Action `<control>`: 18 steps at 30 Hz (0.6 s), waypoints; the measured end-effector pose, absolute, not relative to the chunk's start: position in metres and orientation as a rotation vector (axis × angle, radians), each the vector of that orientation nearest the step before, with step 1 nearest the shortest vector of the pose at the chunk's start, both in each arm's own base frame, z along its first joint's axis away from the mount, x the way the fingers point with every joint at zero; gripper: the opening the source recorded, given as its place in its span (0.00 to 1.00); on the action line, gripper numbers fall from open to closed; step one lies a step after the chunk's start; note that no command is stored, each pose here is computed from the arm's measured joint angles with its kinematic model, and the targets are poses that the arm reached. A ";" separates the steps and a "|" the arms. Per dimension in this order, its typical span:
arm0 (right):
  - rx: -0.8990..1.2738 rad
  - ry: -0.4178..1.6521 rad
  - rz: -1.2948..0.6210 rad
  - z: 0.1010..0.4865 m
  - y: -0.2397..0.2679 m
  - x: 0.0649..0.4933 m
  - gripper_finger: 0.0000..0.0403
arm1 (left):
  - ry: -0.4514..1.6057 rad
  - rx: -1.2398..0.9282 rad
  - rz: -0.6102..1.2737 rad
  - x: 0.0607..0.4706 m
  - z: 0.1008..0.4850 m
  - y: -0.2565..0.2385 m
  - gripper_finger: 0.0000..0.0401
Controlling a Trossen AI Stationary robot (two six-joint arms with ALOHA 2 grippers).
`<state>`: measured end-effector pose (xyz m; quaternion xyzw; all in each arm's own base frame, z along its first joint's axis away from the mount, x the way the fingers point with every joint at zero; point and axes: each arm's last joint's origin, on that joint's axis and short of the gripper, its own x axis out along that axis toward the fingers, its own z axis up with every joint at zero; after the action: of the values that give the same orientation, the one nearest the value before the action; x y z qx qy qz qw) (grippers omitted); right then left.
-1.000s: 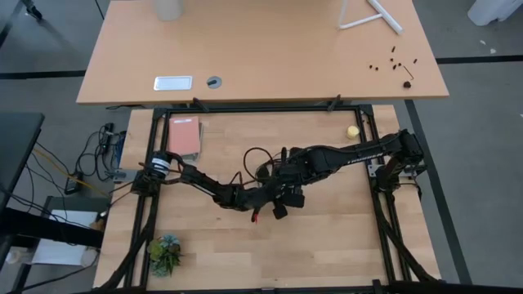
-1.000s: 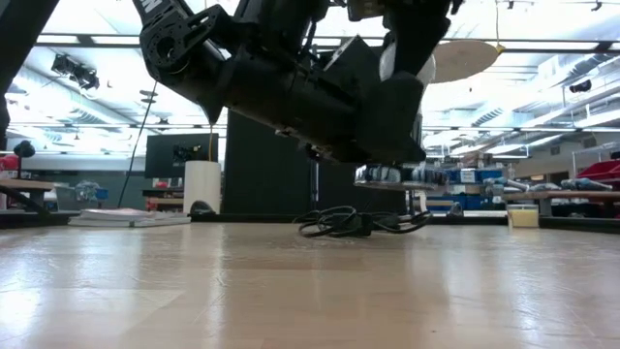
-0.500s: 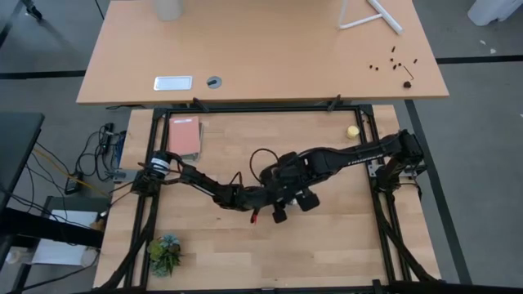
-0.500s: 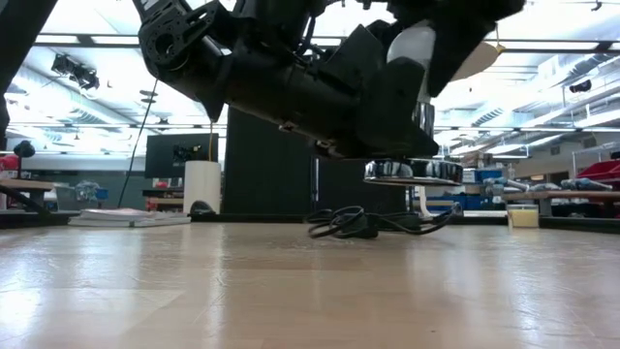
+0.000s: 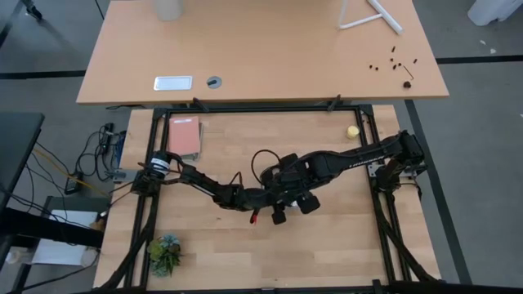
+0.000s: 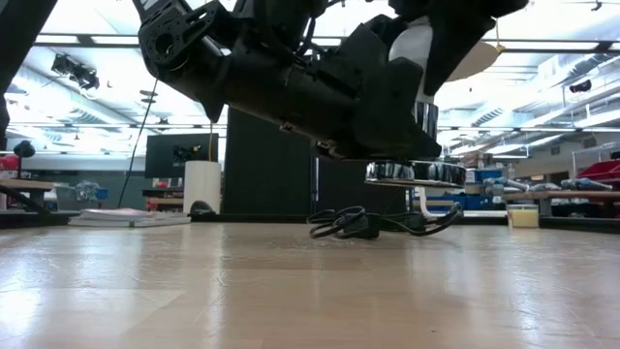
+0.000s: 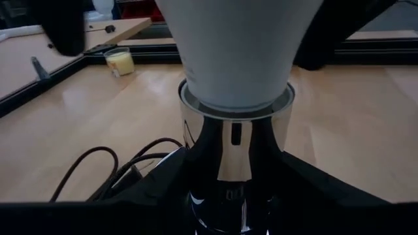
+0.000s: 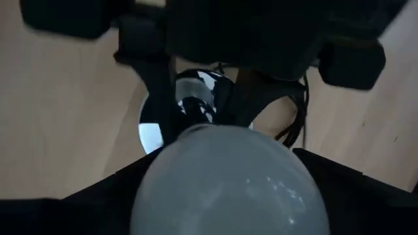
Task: Screw lightbulb
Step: Insert the lightbulb into the lamp
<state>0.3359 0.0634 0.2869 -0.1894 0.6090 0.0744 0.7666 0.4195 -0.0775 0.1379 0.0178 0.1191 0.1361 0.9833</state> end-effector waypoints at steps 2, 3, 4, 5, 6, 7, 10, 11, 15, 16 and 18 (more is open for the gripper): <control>-0.361 1.318 0.119 0.287 0.063 0.336 0.79 | 0.238 0.034 0.286 0.419 0.138 -0.077 0.49; -0.339 1.313 0.093 0.287 0.063 0.337 0.78 | 0.238 0.033 0.292 0.419 0.138 -0.077 0.49; -0.318 1.306 0.067 0.287 0.063 0.338 0.78 | 0.237 0.033 0.295 0.419 0.138 -0.077 0.49; -0.297 1.296 0.041 0.288 0.063 0.339 0.77 | 0.237 0.033 0.297 0.419 0.138 -0.077 0.49; -0.274 1.280 0.016 0.288 0.063 0.340 0.77 | 0.237 0.033 0.299 0.419 0.138 -0.077 0.49; -0.257 1.263 -0.008 0.288 0.063 0.341 0.76 | 0.237 0.032 0.300 0.419 0.138 -0.077 0.49; -0.234 1.219 -0.091 0.290 0.063 0.344 0.75 | 0.231 0.025 0.305 0.419 0.138 -0.076 0.49; -0.228 1.204 -0.120 0.290 0.062 0.345 0.75 | 0.228 0.023 0.306 0.420 0.139 -0.076 0.49; -0.188 1.176 -0.113 0.291 0.063 0.348 0.74 | 0.229 0.025 0.305 0.420 0.139 -0.076 0.49; -0.175 1.175 -0.084 0.291 0.064 0.349 0.74 | 0.230 0.026 0.302 0.419 0.139 -0.077 0.49; -0.163 1.171 -0.034 0.291 0.067 0.349 0.74 | 0.230 0.028 0.296 0.419 0.139 -0.078 0.49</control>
<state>0.3493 0.0672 0.2913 -0.0770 0.5520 -0.0159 0.8301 0.4193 -0.0778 0.1385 0.0138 0.1143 0.1471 0.9824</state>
